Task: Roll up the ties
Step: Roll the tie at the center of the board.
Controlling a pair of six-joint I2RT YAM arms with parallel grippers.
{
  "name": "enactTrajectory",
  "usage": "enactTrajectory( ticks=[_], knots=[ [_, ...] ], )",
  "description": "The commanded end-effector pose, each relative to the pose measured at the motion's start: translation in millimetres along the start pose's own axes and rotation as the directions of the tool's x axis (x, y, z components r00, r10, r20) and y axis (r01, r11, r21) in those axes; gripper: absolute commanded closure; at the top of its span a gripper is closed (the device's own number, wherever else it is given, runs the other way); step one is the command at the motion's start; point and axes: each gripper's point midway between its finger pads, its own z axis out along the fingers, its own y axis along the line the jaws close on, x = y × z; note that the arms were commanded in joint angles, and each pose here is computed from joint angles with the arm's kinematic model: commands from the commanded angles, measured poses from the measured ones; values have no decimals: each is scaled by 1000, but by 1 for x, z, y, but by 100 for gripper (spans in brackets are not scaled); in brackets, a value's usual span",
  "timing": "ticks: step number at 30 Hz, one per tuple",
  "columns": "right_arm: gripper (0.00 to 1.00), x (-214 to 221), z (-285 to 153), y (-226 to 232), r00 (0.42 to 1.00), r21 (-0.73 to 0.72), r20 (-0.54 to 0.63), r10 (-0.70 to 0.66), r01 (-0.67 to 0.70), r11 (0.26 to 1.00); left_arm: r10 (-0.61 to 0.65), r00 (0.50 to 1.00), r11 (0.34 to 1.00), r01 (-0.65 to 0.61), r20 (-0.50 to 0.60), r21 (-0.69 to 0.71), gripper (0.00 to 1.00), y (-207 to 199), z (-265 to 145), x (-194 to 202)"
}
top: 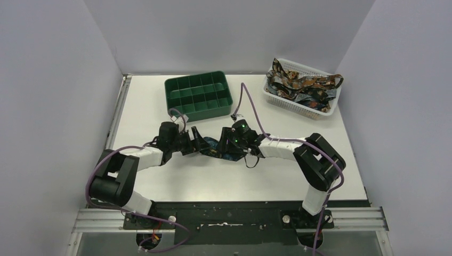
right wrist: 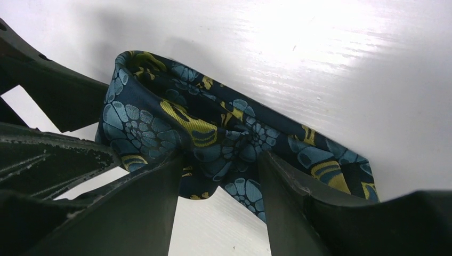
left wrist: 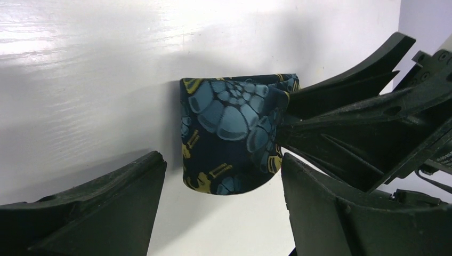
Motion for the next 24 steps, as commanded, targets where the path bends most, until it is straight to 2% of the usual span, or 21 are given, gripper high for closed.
enactTrajectory(
  ticks=[1, 4, 7, 18, 24],
  knots=[
    [46, -2, -10, -13, 999, 24, 46, -1, 0, 1000, 8, 999, 997, -11, 45, 72, 23, -20, 6, -18],
    [46, -1, -8, -10, 999, 8, 40, -6, 6, 1000, -16, 999, 995, 11, 50, 103, 24, -24, 8, -17],
    [46, -3, -8, -17, 999, 50, 45, -8, 6, 999, -20, 999, 992, 16, 35, 123, 26, -29, 11, -15],
    [46, 0, -8, -22, 999, 49, 40, 8, -10, 999, -14, 1000, 990, 15, -5, 138, 35, -29, 15, -3],
    [47, 4, -8, -27, 999, 66, 36, 11, -13, 998, -18, 999, 991, 22, -32, 131, 36, -24, 21, 3]
  ],
)
